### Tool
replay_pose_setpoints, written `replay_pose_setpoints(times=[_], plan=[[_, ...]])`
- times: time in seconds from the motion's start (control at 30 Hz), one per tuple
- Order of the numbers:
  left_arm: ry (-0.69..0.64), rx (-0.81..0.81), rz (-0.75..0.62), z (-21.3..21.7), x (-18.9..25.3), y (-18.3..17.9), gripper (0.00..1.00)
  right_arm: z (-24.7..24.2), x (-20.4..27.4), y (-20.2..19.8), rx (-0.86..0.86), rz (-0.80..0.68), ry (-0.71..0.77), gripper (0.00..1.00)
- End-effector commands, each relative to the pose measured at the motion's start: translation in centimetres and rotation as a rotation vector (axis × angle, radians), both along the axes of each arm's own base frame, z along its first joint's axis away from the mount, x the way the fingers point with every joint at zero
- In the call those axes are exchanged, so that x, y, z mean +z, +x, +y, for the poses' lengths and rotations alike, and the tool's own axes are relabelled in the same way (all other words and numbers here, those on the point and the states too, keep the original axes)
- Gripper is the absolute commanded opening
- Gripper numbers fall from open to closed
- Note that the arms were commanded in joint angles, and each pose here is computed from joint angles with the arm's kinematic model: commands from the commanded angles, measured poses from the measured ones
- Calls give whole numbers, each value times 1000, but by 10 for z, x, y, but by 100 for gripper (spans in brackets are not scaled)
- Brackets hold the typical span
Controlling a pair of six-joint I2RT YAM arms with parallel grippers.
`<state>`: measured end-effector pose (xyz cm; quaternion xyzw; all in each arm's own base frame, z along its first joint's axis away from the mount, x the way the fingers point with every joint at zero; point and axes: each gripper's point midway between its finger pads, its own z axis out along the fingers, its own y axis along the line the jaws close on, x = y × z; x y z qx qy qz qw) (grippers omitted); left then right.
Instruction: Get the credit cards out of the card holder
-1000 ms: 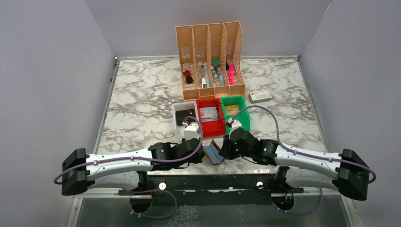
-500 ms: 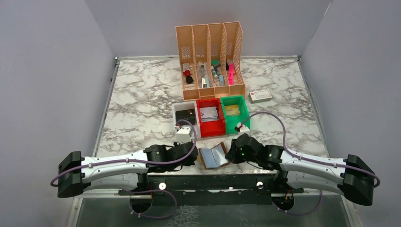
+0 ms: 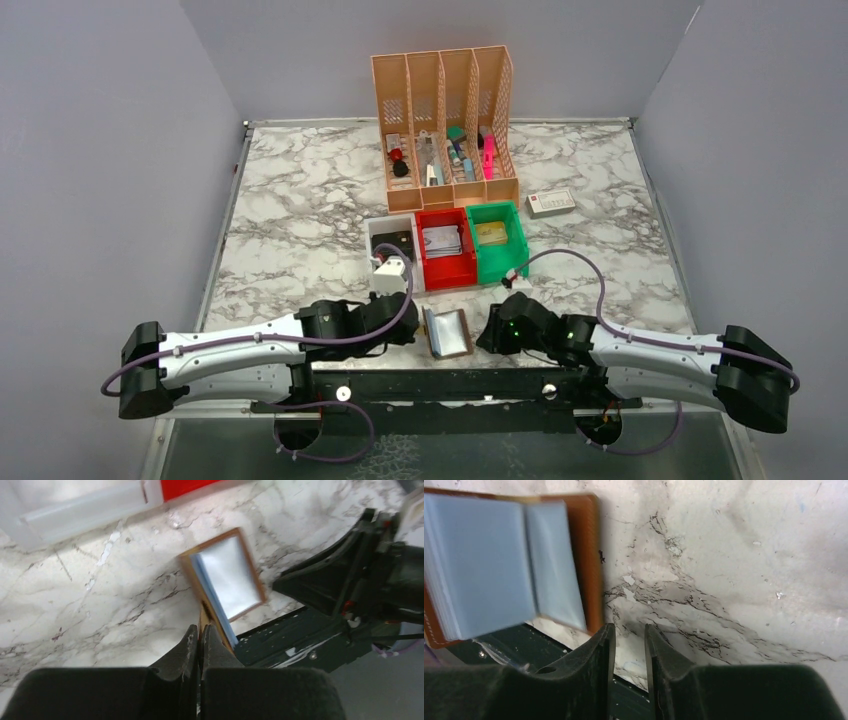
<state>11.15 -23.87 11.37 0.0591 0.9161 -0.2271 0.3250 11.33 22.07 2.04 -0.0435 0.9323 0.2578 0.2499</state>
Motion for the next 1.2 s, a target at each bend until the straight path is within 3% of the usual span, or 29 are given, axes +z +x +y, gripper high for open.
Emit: replay_pose_setpoints(times=[0.0,0.33,0.6,0.93,1.17], plan=[[-32,-65,-75,-19,36,8,0,-1,4,4,21,-36,-24,35],[86,-152,-34,-51,19,8,0,3,37,16,35,-137,9,38],[90,-232,-53,-72,18,2,0,4,40,17,31,-154,46,39],[24,50,-36,3,4,6,0,41,66,0,199,-149,218,48],[-10,114,5,32,-17,-3,0,80,80,-13,332,-97,334,49]])
